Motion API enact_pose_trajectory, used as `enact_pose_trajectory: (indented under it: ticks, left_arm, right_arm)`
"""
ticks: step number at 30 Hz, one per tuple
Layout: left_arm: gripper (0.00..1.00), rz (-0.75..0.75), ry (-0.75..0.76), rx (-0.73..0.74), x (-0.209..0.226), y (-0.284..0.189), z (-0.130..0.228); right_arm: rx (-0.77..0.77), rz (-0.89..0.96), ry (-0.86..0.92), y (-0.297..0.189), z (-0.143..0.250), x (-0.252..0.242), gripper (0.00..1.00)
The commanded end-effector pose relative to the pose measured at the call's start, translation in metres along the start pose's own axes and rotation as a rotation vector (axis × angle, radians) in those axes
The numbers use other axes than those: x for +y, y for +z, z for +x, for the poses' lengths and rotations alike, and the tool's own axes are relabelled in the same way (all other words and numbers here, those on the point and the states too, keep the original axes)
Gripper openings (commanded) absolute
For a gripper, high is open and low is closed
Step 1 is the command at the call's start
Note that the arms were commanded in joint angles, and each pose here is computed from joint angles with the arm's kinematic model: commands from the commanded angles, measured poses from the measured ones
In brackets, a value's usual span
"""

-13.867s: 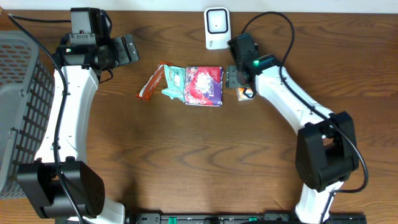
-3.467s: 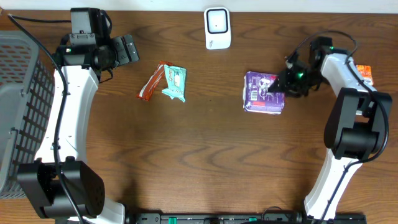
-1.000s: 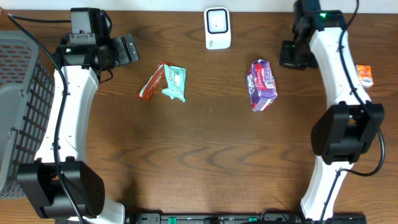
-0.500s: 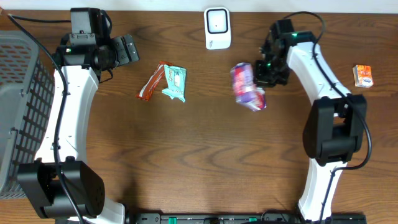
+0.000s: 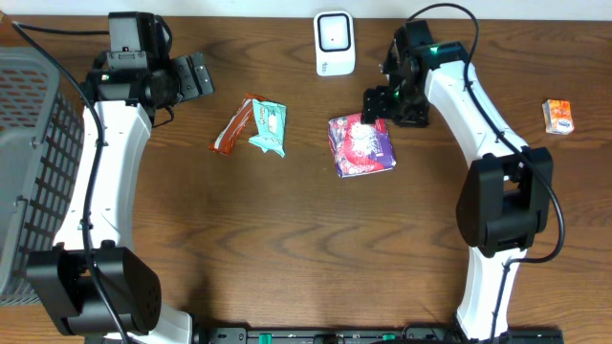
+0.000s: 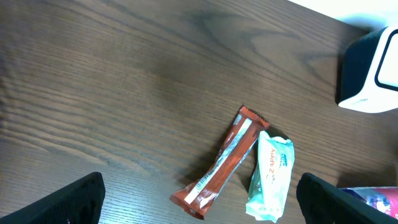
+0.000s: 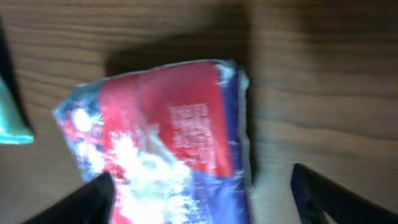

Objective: Scan the item barcode

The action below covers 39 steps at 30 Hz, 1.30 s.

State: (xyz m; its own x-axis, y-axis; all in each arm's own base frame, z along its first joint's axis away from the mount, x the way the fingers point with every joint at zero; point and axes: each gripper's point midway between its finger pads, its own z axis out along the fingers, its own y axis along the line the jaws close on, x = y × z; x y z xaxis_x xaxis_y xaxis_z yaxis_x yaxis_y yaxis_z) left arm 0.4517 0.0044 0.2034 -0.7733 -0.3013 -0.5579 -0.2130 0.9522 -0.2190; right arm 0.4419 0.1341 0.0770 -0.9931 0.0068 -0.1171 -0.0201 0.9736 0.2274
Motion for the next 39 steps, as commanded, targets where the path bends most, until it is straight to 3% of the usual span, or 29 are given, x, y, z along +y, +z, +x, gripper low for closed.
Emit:
enact_pose_trajectory:
  ticks: [1,12,14,18,19,27,35,39]
  left_arm:
    - [0.98,-0.012,0.003,0.009,0.003,0.004,0.002]
    - [0.98,-0.012,0.003,0.009,0.003,0.004,0.002]
    - [0.97,-0.012,0.003,0.009,0.003,0.004,0.002]
    - [0.98,-0.013,0.003,0.009,0.003,0.004,0.002]
    - [0.98,-0.012,0.003,0.009,0.003,0.004,0.002]
    - [0.98,-0.013,0.003,0.009,0.003,0.004,0.002]
    - [0.98,-0.012,0.003,0.009,0.003,0.004,0.002]
    - [0.98,-0.012,0.003,0.009,0.003,0.004,0.002]
  right_arm:
    - [0.004,0.046,-0.015,0.002,0.004,-0.010,0.89]
    - [0.061,-0.013,-0.038,0.051,0.033,-0.008,0.67]
    - [0.044,-0.048,-0.010,0.062,0.034,-0.003,0.52]
    - [0.009,-0.071,0.043,0.067,0.027,0.003,0.05]
    - [-0.006,-0.075,0.065,0.066,0.023,0.004,0.01]
    - [-0.232,-0.236,0.161,0.024,-0.051,0.036,0.01]
    - [-0.634,-0.437,0.228,-0.042,-0.147,0.067,0.01]
    - [-0.792,-0.448,0.325,-0.065,-0.173,0.066,0.01]
